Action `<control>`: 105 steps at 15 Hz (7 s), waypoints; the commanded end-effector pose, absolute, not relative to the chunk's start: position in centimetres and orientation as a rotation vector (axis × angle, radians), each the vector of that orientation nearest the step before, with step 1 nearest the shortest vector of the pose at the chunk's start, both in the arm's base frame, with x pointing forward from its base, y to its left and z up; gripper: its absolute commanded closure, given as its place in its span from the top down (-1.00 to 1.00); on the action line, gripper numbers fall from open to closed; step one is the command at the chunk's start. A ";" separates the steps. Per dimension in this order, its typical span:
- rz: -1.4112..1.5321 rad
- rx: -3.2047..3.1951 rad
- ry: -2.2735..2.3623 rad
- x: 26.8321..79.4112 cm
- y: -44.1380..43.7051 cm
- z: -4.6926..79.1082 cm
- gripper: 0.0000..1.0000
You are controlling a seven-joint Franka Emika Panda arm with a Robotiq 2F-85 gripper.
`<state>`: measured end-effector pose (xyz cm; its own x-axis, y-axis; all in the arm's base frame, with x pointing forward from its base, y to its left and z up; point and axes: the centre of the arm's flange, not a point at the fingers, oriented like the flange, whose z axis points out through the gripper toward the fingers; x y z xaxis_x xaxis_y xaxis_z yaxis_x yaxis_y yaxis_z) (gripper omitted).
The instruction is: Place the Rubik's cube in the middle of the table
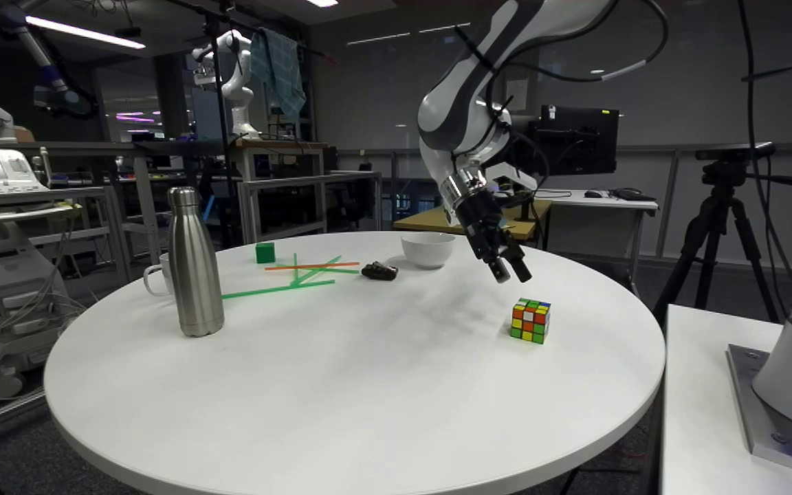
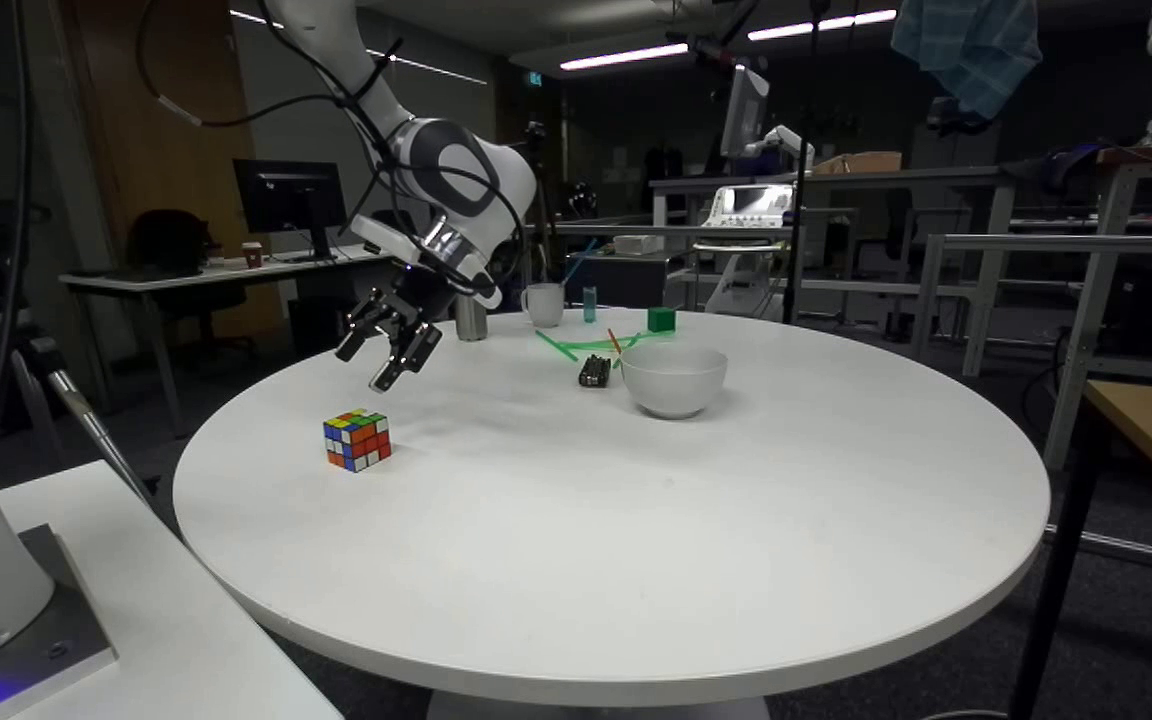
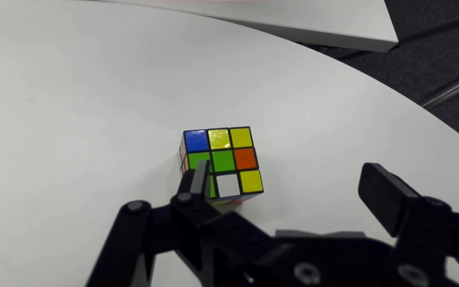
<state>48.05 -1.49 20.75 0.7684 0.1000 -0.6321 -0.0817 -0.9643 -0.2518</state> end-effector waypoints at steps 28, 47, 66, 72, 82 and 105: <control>0.976 -2.892 -0.187 46.2 0.3 18.9 1.00; 1.059 -2.854 -0.205 45.6 0.4 17.9 1.00; 1.174 -2.855 -0.326 47.0 0.7 14.1 1.00; 1.172 -2.853 -0.355 47.3 1.0 13.9 0.50; 1.144 -2.865 -0.343 47.7 1.5 14.0 -0.30; 0.891 -2.910 -0.209 48.7 1.5 16.1 -0.30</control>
<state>49.06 1.60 15.47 0.7910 0.1819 -0.5842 0.1330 -0.9831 -0.1260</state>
